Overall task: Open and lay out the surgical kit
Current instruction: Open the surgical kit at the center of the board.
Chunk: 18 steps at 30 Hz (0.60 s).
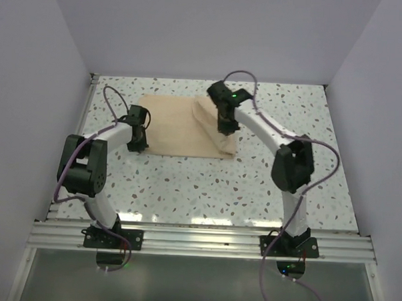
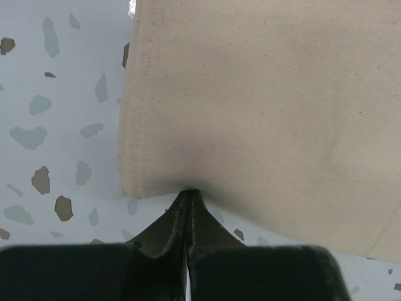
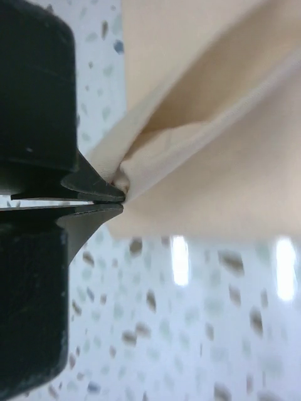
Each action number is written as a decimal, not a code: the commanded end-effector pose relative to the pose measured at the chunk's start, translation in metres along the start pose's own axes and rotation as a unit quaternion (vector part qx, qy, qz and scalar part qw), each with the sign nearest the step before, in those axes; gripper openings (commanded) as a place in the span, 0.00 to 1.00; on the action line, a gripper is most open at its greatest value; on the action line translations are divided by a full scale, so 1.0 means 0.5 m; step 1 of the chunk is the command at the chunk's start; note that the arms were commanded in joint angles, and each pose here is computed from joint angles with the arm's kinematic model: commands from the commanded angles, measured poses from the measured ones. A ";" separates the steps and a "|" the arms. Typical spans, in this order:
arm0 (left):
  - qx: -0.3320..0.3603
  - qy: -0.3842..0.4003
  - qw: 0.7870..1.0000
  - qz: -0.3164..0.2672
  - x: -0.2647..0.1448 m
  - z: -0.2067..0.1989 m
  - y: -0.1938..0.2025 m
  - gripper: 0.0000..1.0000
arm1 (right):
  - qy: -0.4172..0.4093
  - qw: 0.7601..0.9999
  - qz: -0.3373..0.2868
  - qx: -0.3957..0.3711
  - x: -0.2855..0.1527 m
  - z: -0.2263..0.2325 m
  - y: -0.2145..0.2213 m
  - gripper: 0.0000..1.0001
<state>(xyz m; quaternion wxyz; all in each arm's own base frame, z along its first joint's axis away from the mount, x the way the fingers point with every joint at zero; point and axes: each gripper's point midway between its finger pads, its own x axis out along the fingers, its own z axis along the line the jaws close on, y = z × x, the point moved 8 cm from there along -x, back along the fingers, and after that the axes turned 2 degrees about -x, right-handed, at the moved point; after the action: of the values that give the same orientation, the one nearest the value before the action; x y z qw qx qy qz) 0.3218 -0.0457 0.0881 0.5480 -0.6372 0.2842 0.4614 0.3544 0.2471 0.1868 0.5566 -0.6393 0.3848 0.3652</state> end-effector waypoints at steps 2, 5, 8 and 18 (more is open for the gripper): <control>-0.003 -0.014 1.000 -0.021 0.002 -0.001 -0.040 0.00 | 0.102 0.989 -0.031 0.107 -0.046 -0.259 -0.007 0.00; -0.003 -0.014 1.000 -0.021 -0.004 -0.004 -0.051 0.00 | 0.135 0.983 0.002 0.123 -0.023 -0.327 0.030 0.00; -0.002 -0.013 1.000 -0.020 -0.011 -0.005 -0.056 0.00 | 0.182 0.972 0.051 0.141 0.003 -0.377 0.066 0.33; 0.000 -0.018 1.000 -0.012 -0.026 0.004 -0.040 0.00 | 0.151 0.970 -0.004 0.191 -0.044 -0.401 0.013 0.99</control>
<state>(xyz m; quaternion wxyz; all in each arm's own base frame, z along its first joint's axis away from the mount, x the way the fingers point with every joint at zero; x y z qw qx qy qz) 0.3353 -0.0456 0.0980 0.5517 -0.6326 0.2777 0.4672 0.3351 0.0449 0.1827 0.5316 -0.5758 0.5829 0.2146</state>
